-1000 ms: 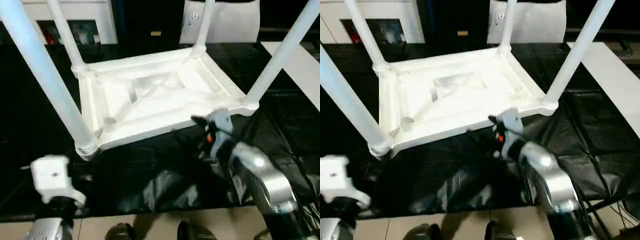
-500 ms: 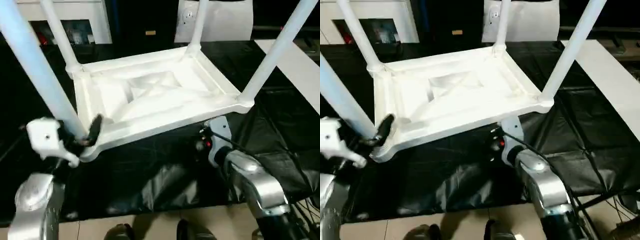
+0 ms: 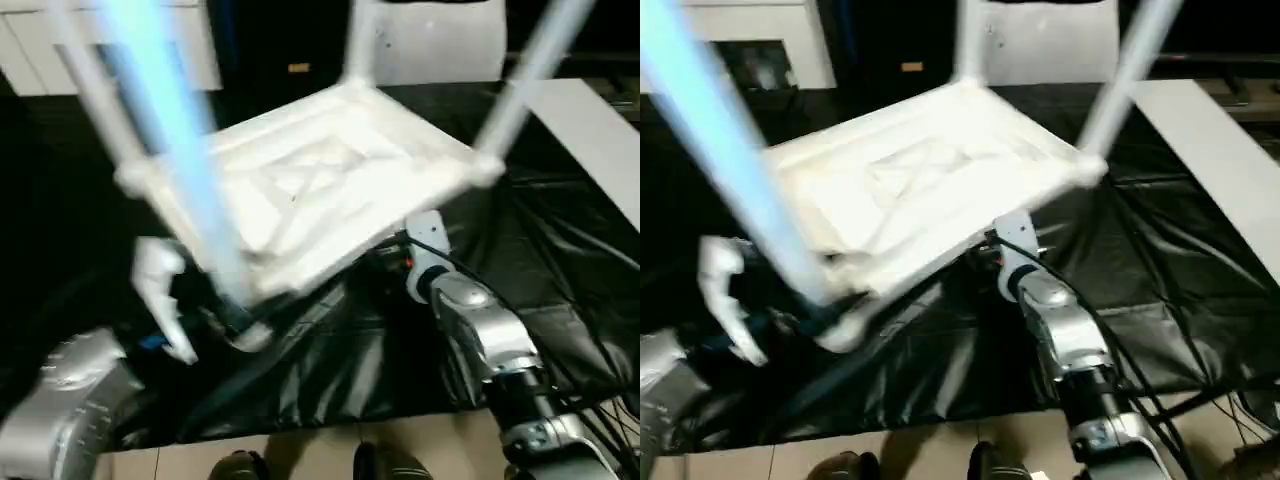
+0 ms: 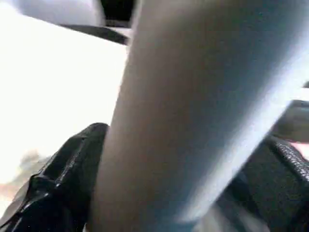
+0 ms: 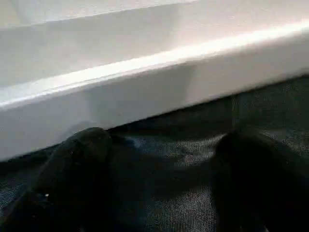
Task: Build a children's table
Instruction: Rotate table base
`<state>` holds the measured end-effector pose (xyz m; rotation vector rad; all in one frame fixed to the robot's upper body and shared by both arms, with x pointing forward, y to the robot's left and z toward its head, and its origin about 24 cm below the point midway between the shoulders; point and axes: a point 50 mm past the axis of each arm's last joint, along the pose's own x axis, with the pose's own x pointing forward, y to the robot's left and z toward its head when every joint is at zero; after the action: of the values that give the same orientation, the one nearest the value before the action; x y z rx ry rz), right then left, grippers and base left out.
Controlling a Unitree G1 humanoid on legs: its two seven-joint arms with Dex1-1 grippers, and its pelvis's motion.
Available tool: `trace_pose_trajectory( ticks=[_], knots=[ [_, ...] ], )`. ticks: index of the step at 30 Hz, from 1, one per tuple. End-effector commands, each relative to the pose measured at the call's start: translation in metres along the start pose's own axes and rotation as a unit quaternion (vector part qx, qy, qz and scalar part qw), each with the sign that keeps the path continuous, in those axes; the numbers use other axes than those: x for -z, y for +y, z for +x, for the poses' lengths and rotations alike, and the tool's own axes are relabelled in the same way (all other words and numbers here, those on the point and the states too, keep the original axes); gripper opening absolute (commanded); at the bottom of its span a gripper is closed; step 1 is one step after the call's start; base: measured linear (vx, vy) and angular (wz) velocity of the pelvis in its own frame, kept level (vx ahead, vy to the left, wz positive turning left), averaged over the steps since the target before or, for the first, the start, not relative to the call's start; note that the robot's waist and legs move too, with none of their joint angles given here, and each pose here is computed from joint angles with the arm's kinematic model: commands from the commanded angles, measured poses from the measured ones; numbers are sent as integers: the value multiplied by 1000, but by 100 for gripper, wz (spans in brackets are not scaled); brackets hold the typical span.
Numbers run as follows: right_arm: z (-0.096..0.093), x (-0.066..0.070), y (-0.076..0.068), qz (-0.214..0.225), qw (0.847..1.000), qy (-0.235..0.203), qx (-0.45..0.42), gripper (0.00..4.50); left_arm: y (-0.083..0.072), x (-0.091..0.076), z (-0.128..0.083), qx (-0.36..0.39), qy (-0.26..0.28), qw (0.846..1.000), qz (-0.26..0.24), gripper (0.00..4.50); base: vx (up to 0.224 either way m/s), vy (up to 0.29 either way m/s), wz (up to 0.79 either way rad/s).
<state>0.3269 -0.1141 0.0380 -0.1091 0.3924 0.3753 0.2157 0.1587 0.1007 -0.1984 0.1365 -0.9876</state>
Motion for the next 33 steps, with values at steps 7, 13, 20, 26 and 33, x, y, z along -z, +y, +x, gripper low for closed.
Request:
trace_pose_trajectory(
  ticks=[7,13,20,26,33],
  knots=[
    [13,-13,32,-17,998,-26,-63,450,-41,6,44,143,-4,989,-34,445,0,0,0],
    [17,-14,45,-27,994,-33,-96,450,-48,1,74,166,-25,985,-23,445,0,0,0],
    [20,-14,42,-30,996,-35,-73,450,-13,-5,93,58,-26,997,41,445,0,0,0],
    [14,-7,8,-7,999,-35,-4,450,12,-14,81,-1,-26,997,76,445,0,0,0],
    [-4,1,-26,-7,999,-43,22,450,5,-11,72,10,-22,996,86,445,0,0,0]
  ],
)
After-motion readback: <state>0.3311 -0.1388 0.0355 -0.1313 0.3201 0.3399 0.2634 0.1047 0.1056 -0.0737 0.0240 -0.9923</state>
